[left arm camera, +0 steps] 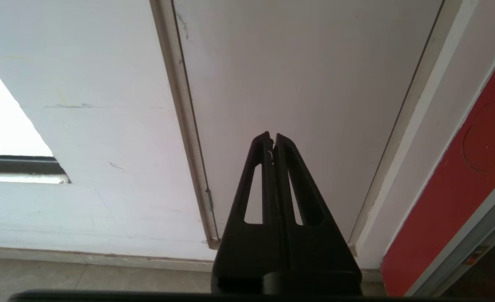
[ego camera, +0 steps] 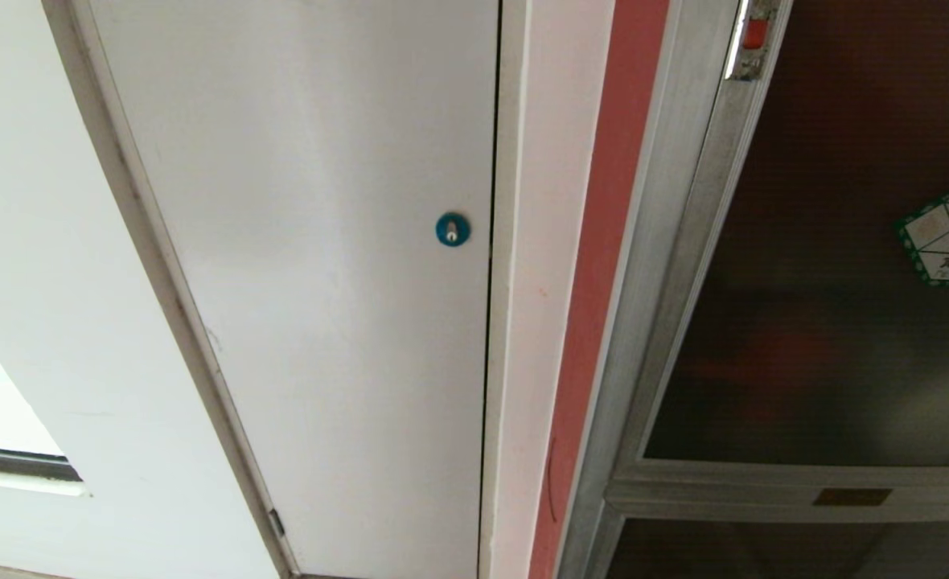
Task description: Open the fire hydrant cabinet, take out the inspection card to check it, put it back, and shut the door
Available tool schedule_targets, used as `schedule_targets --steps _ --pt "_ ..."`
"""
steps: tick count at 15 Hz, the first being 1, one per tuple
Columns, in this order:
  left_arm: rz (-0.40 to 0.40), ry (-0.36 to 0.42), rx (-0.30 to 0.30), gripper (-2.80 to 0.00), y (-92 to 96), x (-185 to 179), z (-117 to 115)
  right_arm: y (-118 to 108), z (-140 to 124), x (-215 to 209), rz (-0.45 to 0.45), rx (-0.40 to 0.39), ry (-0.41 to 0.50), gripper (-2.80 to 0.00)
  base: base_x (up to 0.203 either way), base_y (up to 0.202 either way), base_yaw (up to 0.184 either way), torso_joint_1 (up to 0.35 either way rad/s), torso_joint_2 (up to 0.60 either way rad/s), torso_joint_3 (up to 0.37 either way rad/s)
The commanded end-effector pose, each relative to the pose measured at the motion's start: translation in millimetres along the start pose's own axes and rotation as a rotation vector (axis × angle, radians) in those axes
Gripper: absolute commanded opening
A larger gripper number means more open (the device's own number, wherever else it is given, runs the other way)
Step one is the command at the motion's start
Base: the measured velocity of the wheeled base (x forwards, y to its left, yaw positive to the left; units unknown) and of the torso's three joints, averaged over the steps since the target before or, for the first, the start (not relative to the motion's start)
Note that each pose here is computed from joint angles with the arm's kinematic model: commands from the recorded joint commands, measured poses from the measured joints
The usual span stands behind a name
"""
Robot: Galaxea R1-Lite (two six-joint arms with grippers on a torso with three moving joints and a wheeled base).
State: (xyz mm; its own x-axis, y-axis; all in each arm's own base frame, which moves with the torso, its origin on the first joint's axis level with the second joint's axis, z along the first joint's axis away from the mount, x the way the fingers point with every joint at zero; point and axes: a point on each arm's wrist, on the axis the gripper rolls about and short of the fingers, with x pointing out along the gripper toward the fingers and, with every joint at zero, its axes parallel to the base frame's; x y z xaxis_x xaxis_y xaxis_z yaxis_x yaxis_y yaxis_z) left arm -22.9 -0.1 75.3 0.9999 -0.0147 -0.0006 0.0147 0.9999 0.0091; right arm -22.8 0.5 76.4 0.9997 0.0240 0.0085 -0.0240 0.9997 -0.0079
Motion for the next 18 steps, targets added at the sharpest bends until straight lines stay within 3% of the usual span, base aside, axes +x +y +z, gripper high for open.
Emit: schedule_targets --steps 1,14,18 --pt "-0.001 0.001 0.0 -2.8 0.0 0.1 0.1 0.0 -1.2 0.3 0.001 0.0 0.004 -2.8 0.0 0.0 0.0 0.0 0.0 0.0" --pt "-0.001 0.002 0.0 -2.8 0.0 0.1 -0.1 0.0 -0.4 0.2 0.002 -0.01 0.0 -2.8 0.0 0.0 0.0 0.0 0.0 0.0" --pt "-0.001 0.002 0.0 -2.8 0.0 0.1 -0.1 0.5 42.5 -10.6 0.023 -0.014 -0.083 -2.8 0.0 0.0 0.0 0.0 0.0 0.0"
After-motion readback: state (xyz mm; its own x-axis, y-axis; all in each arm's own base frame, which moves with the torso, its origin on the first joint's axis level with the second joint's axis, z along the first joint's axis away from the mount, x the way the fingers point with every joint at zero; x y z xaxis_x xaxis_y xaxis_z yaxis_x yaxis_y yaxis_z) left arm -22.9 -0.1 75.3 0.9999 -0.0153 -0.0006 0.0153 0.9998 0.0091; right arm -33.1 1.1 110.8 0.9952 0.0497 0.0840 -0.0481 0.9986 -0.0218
